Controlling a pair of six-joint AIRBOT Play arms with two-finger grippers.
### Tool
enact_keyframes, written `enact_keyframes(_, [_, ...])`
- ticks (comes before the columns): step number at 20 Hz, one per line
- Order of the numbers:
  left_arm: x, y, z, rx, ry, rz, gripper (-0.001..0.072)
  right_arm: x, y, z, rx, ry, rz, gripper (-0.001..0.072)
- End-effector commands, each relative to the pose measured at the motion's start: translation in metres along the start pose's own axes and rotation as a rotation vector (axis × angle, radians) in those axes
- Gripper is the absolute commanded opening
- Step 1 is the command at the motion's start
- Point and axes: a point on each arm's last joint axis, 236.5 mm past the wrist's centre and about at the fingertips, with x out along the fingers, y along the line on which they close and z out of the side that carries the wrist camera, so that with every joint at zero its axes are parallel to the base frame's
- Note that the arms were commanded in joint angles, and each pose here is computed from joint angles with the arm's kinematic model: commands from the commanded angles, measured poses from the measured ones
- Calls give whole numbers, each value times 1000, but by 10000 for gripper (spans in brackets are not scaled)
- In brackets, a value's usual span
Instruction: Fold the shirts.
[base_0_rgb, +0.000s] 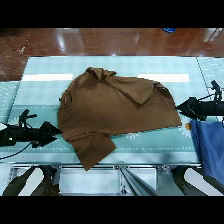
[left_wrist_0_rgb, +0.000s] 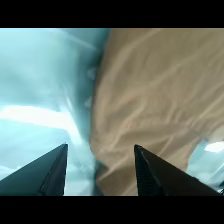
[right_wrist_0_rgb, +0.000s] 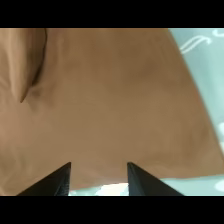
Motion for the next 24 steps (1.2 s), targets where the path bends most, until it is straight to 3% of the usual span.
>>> enact_keyframes(1, [11, 1, -7, -90, 7, -33, 508, 0, 5, -5, -2, 5, 20, 409])
enact_keyframes(9, [36, -14, -1, -20, -63, -40, 492, -22, -11, 18, 135, -101, 75, 409])
enact_keyframes(10, [37, -23, 4, -29, -87, -70, 366, -30, -24, 20, 169, -121, 63, 409])
enact_keyframes(12, [36, -38, 8, 9, -107, -122, 14, -42, -63, 11, 219, -116, -29, 409])
enact_keyframes(14, [35, -42, 8, 24, -106, -139, 18, -36, -94, -15, 310, -55, -104, 409])
enact_keyframes(17, [36, -42, 7, 25, -101, -140, 18, -9, -99, -40, 404, -7, -73, 409])
enact_keyframes(24, [36, -42, 7, 24, -101, -140, 18, 29, -101, -46, 385, 104, -80, 409])
